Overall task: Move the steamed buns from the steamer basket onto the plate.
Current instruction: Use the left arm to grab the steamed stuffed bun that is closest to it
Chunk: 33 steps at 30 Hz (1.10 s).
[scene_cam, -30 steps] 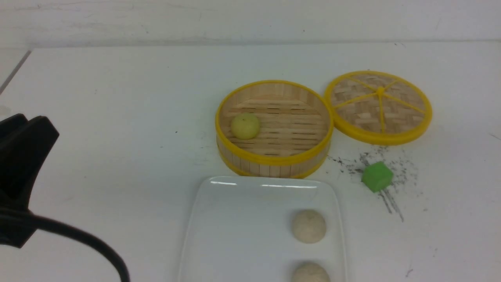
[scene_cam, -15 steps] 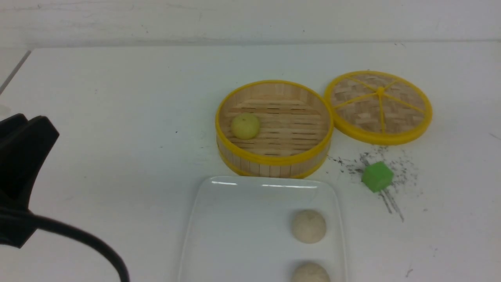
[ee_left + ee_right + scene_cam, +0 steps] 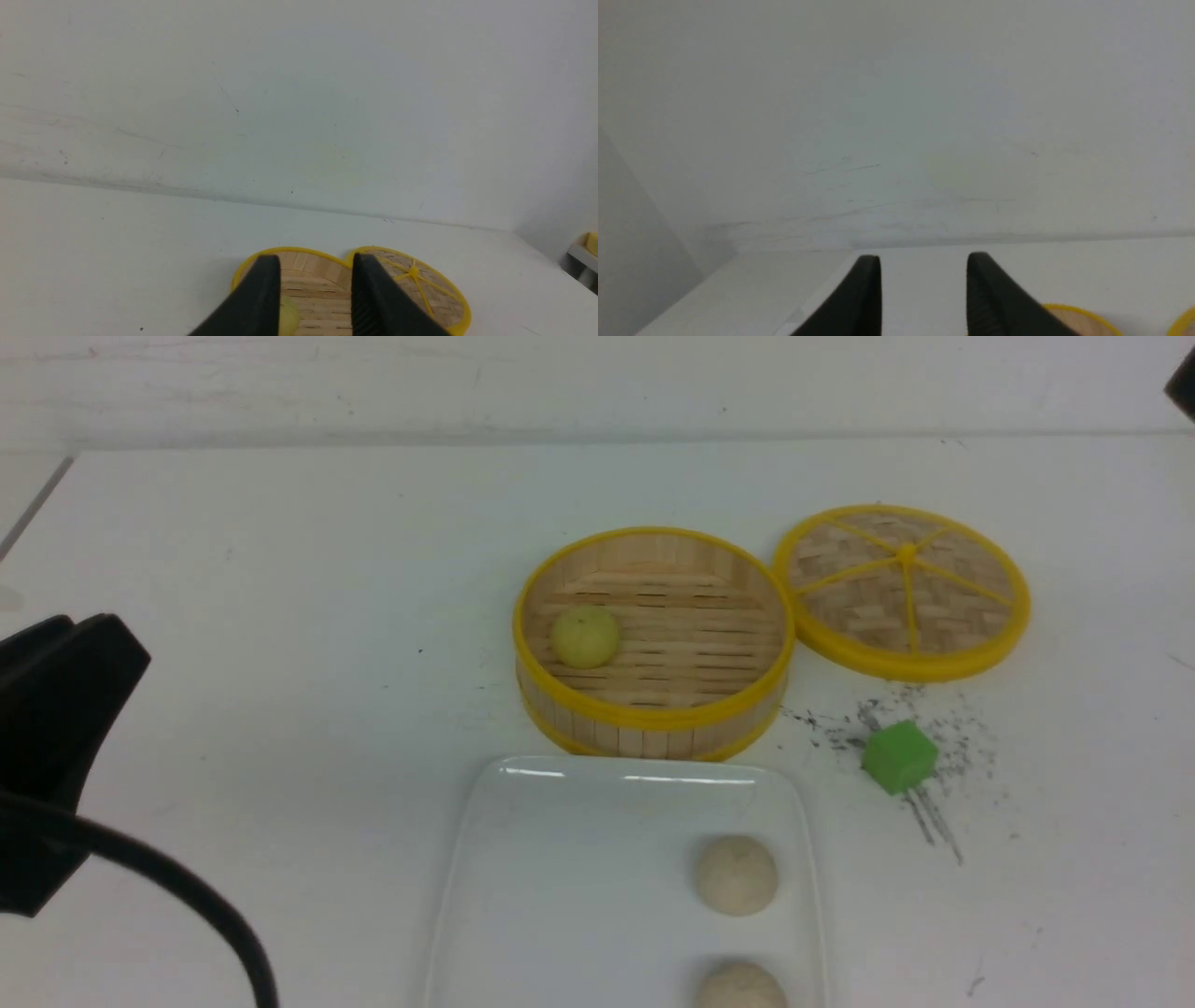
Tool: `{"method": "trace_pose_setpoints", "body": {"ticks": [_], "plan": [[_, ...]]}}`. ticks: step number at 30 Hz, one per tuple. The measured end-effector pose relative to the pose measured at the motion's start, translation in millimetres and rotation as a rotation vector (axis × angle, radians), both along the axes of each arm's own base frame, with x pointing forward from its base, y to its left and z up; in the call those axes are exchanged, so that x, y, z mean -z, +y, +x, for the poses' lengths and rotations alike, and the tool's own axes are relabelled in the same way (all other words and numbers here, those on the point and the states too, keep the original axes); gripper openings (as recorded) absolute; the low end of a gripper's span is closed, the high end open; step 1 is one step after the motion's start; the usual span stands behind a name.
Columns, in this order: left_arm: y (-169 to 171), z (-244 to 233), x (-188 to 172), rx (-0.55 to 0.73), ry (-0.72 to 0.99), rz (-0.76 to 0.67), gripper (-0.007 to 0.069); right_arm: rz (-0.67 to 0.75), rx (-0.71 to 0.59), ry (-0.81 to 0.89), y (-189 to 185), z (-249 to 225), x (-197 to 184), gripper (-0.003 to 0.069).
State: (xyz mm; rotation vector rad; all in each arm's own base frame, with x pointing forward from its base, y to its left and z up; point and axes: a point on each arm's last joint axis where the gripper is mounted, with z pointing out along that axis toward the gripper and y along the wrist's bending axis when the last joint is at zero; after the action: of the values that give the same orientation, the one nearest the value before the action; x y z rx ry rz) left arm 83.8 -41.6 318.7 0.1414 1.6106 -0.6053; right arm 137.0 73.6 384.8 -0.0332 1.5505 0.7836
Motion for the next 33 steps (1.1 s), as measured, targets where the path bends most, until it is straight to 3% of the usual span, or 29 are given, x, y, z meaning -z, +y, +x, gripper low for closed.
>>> {"method": "trace_pose_setpoints", "body": {"ticks": [6,19,24,26,31,33], "plan": [[0.0,0.0,0.0,0.000,0.001,-0.001,0.0251,0.114,-0.130,0.080,12.4,0.3,2.3,0.0285],[2.6,1.3,-0.7,-0.031,-0.006,-0.006,0.0251,0.163,-0.532,0.263,42.6,-15.7,30.4,0.0285],[4.2,2.0,-1.1,-0.051,-0.010,-0.008,0.0251,-0.044,-0.702,0.233,49.1,-30.9,40.8,0.0285],[5.2,2.5,-1.4,-0.063,-0.013,-0.009,0.0251,-0.264,-0.756,0.222,48.2,-36.5,54.8,0.0285],[6.1,2.9,-1.6,-0.074,-0.015,-0.010,0.0251,-0.614,-0.726,0.254,37.0,-34.9,78.3,0.0285],[6.2,2.9,-1.7,-0.075,-0.016,-0.010,0.0251,-0.679,-0.701,0.261,33.6,-32.9,82.1,0.0285]]}}
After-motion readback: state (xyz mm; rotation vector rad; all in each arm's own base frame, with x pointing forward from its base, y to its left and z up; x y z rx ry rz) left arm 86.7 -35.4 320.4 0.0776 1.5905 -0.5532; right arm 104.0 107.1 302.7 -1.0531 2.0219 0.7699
